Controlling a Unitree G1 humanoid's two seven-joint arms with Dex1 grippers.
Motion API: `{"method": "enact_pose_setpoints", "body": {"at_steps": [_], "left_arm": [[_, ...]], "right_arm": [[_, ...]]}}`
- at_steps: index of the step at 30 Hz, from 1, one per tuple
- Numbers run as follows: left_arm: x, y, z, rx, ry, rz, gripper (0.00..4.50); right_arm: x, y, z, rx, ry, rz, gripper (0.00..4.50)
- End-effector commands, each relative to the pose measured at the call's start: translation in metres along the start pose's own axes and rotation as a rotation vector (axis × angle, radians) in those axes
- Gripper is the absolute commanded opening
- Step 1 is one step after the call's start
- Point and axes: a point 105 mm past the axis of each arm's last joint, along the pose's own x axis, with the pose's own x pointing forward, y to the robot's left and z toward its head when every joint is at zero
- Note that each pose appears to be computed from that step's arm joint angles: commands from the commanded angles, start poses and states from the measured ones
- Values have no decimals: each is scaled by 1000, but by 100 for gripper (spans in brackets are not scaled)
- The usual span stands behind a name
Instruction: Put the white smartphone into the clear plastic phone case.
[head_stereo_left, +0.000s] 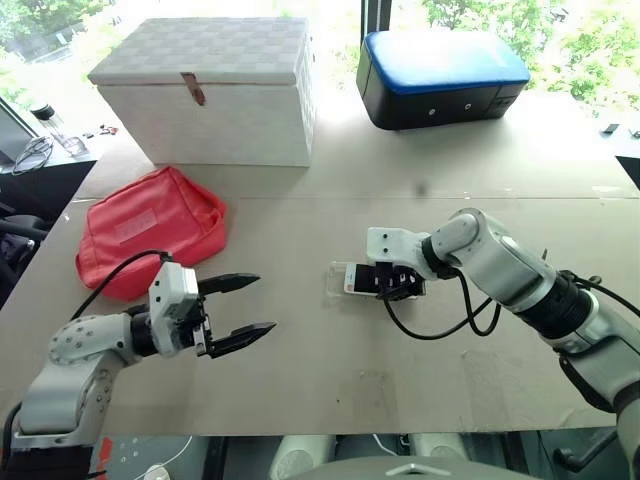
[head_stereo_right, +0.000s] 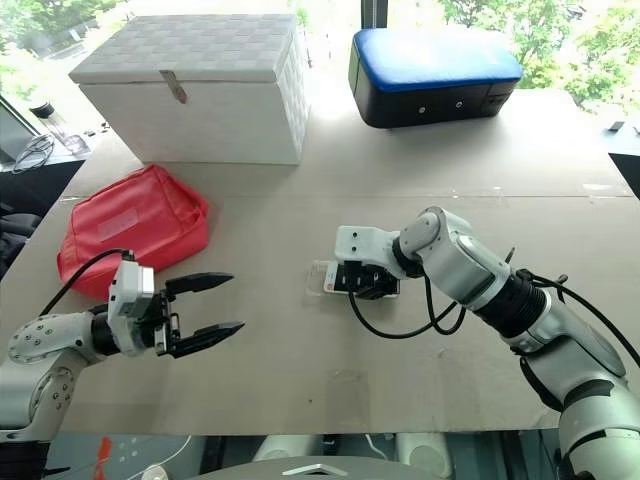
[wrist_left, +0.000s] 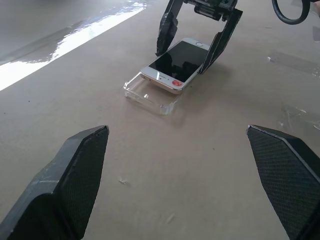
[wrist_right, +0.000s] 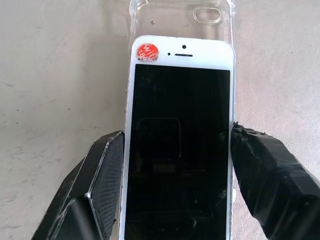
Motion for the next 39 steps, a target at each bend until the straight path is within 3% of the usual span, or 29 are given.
{"method": "enact_pose_setpoints", "body": {"at_steps": [1,23,25,27,33,36,39], "left_arm": [[1,0,3,21,-15,-6,450],[6,-3,3,21,-23,-5,450],[7,-3,4,22,-23,-5,450],[6,-3,4,23,-22,-5,450],[8,-3,6,24,-21,-6,450],[8,-2,7,25,-20,-7,450],[11,-1,10,29,-24,-9,450]], "right_arm": [[7,-3,-7,14,38,-13,280],[12,5,-17,-8,72,43,280],[12,5,-17,-7,71,47,388],[10,3,-15,-8,63,31,444],[-20,-3,18,42,-101,-15,444],[-33,-4,19,20,-116,-25,444],[-38,-3,22,40,-164,-5,376]]}}
